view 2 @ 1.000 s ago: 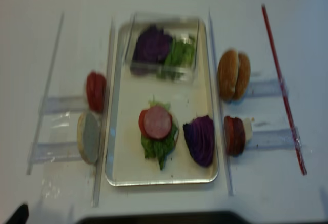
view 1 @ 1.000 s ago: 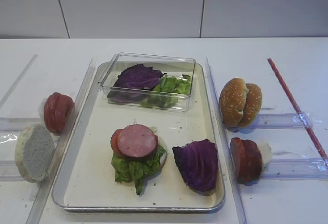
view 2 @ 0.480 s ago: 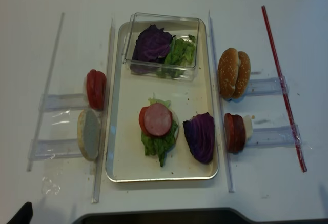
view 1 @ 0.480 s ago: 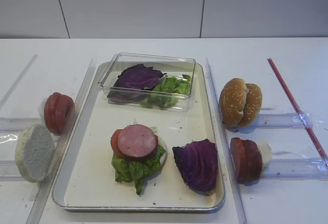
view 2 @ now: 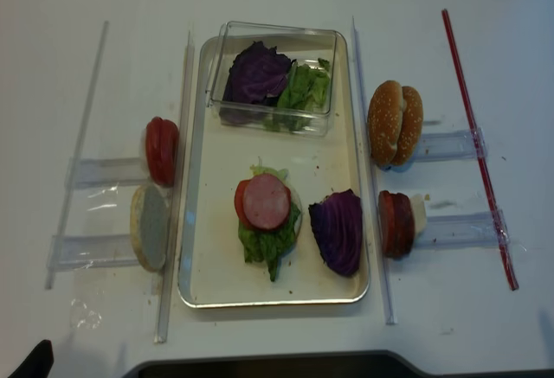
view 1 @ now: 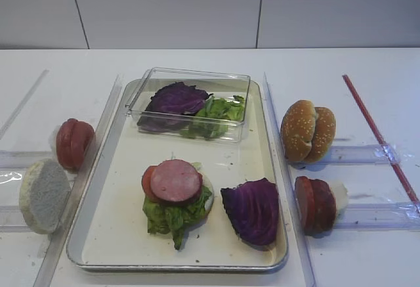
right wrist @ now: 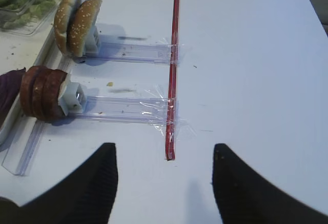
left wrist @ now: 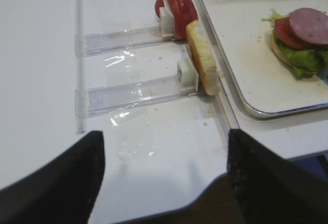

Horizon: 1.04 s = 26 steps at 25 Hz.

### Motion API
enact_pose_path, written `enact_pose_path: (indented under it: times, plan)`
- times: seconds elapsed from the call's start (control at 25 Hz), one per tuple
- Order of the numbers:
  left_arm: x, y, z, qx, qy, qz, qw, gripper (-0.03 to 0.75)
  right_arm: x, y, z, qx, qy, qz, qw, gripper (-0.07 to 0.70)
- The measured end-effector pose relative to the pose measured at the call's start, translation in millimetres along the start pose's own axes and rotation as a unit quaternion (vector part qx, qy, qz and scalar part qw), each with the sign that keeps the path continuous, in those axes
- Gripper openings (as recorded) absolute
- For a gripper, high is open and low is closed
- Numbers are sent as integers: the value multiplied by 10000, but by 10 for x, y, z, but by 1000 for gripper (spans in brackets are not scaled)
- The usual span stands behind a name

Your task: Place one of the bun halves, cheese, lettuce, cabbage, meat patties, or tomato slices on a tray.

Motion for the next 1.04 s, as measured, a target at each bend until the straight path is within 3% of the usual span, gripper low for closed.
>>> enact_pose_path:
  times: [1.04]
  plan:
    - [0, 0, 0, 0, 0, 0, 10000, 479, 0, 0, 0, 0, 0, 0, 10000, 428]
Point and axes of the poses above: a point on each arm's last joint axis where the gripper is mounted, y pointing back along that axis away from the gripper, z along the wrist's bending axis when the last joint is at zero, x = y × z, the point moved 10 cm from there along -y, pointing out along that axis toward the gripper, and after that the axes turned 10 degrees about y, right-handed, at the moved point
